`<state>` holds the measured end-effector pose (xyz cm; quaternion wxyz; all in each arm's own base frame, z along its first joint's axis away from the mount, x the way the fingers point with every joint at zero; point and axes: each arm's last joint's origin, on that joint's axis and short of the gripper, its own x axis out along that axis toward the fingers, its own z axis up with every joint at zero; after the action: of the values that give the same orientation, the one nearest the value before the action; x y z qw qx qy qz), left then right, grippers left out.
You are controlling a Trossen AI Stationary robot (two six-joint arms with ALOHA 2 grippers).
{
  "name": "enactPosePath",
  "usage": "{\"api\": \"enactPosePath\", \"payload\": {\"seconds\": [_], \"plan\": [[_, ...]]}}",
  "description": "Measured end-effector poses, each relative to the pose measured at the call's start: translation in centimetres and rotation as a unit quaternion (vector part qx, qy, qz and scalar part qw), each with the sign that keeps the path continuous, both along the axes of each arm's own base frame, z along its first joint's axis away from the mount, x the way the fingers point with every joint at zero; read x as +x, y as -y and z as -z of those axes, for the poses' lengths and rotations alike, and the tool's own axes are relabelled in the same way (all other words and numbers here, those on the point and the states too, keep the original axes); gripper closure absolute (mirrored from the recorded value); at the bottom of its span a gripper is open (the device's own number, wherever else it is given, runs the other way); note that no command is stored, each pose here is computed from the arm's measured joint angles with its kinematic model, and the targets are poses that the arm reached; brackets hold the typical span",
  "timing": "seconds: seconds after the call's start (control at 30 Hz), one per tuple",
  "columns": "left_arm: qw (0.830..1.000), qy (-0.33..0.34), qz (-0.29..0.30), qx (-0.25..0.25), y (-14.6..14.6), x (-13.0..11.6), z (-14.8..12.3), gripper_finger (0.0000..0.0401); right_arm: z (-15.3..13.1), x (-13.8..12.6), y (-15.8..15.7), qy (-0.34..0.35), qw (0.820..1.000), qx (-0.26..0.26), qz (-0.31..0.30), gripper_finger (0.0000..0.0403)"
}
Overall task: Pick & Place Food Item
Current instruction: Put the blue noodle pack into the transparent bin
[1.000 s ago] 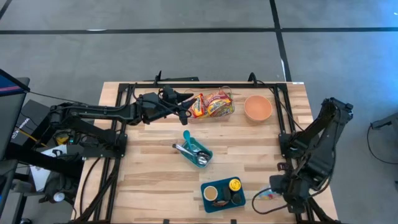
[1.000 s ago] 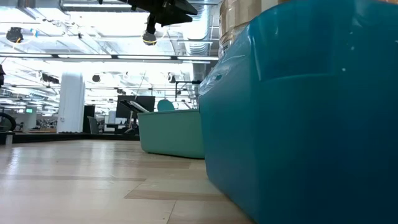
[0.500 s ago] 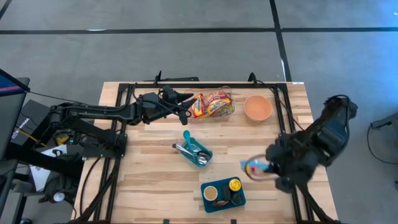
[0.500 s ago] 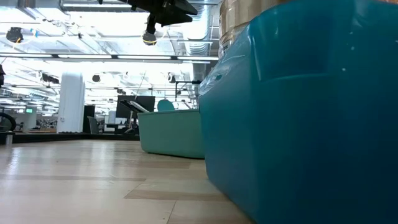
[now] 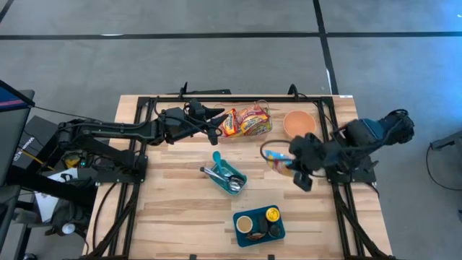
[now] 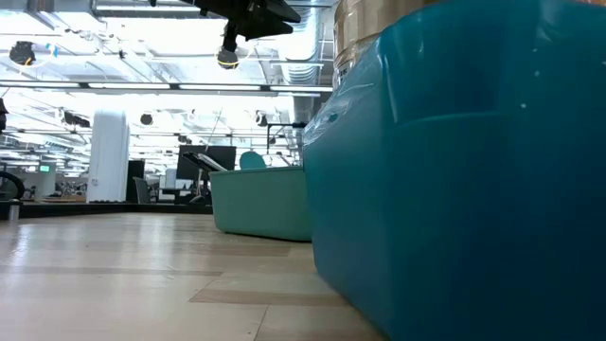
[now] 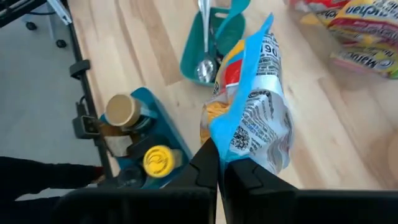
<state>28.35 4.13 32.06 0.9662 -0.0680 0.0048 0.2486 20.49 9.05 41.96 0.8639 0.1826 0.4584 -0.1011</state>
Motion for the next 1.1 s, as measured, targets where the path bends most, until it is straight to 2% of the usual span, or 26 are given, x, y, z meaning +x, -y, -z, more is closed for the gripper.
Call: {"api": "enactPosePath", "payload": {"seconds": [0.5,0.7,1.1], "plan": [[1.0,0.0,0.0,0.0,0.0,0.0,0.0,0.028,0.0,2.0,5.3,-0.001,0.999,-0.051,-0.013,0.0403],[1.0,0.0,0.0,0.0,0.0,0.0,0.0,0.028,0.6,3.3,6.8,0.02,0.996,-0.078,-0.025,0.0403],[1.0,0.0,0.0,0.0,0.0,0.0,0.0,0.028,2.5,4.8,10.1,0.038,0.996,-0.044,-0.064,0.0403]]}}
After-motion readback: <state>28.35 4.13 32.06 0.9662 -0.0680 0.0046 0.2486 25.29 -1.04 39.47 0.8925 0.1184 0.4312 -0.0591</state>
